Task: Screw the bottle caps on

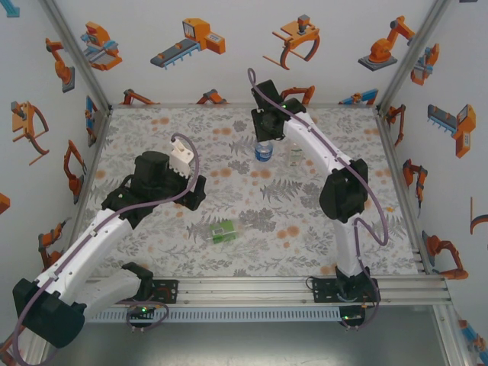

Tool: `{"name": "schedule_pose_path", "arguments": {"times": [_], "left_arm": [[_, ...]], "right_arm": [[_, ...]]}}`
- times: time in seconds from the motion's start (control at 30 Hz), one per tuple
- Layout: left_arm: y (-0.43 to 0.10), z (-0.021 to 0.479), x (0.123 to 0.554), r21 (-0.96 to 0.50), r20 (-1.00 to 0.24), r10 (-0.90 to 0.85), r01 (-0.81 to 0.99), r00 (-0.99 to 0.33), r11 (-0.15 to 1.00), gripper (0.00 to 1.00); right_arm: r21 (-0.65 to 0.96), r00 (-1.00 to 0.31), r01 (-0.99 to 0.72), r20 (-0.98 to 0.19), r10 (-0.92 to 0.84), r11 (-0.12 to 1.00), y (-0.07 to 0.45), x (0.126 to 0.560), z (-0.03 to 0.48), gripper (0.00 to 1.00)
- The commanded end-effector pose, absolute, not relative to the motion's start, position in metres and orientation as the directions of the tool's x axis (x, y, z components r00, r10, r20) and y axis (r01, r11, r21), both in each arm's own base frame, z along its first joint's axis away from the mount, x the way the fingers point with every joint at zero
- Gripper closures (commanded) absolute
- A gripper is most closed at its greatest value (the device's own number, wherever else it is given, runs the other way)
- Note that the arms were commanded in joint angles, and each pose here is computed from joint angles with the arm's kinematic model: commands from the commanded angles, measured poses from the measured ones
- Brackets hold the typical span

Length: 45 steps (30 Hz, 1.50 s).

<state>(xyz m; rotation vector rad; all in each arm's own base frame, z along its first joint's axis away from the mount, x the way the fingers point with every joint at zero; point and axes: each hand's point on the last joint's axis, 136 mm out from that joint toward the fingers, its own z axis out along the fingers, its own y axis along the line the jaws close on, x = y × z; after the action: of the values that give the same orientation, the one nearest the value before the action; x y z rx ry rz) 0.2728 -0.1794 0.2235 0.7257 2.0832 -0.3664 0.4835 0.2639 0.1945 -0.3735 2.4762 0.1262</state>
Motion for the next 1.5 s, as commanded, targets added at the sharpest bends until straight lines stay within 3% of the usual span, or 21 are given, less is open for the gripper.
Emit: {"name": "schedule_pose_path", "arguments": {"times": [0.0,0.33,0.63,0.87,1.1,1.47], "left_arm": [[-0.179,0.233,0.274,0.014,-0.835,0.349,0.617,-0.426,0.787,0.03],[-0.184,0.228,0.274,0.0,-0.825,0.362,0.64,-0.434,0.769,0.03],[-0.206,0.218,0.257,-0.021,-0.817,0.408,0.728,-0.408,0.686,0.03],[-0.229,0.196,0.229,-0.038,-0.772,0.469,0.768,-0.429,0.639,0.03],[-0.229,0.155,0.216,-0.108,-0.694,0.443,0.69,-0.568,0.716,0.03],[-0.242,0.105,0.201,-0.099,-0.601,0.495,0.673,-0.627,0.733,0.03]], "right_arm": [[0.005,-0.757,-0.301,-0.61,-0.235,0.954,0.26,0.481,0.205,0.58],[0.005,-0.723,-0.31,-0.651,-0.232,0.951,0.252,0.469,0.245,0.48],[0.075,-0.72,-0.309,-0.67,-0.181,0.948,0.242,0.435,0.264,0.44],[0.175,-0.748,-0.28,-0.656,-0.1,0.944,0.233,0.395,0.247,0.43],[0.23,-0.764,-0.255,-0.643,-0.049,0.939,0.216,0.357,0.226,0.42],[0.247,-0.771,-0.258,-0.635,-0.045,0.934,0.204,0.332,0.212,0.41]]}}
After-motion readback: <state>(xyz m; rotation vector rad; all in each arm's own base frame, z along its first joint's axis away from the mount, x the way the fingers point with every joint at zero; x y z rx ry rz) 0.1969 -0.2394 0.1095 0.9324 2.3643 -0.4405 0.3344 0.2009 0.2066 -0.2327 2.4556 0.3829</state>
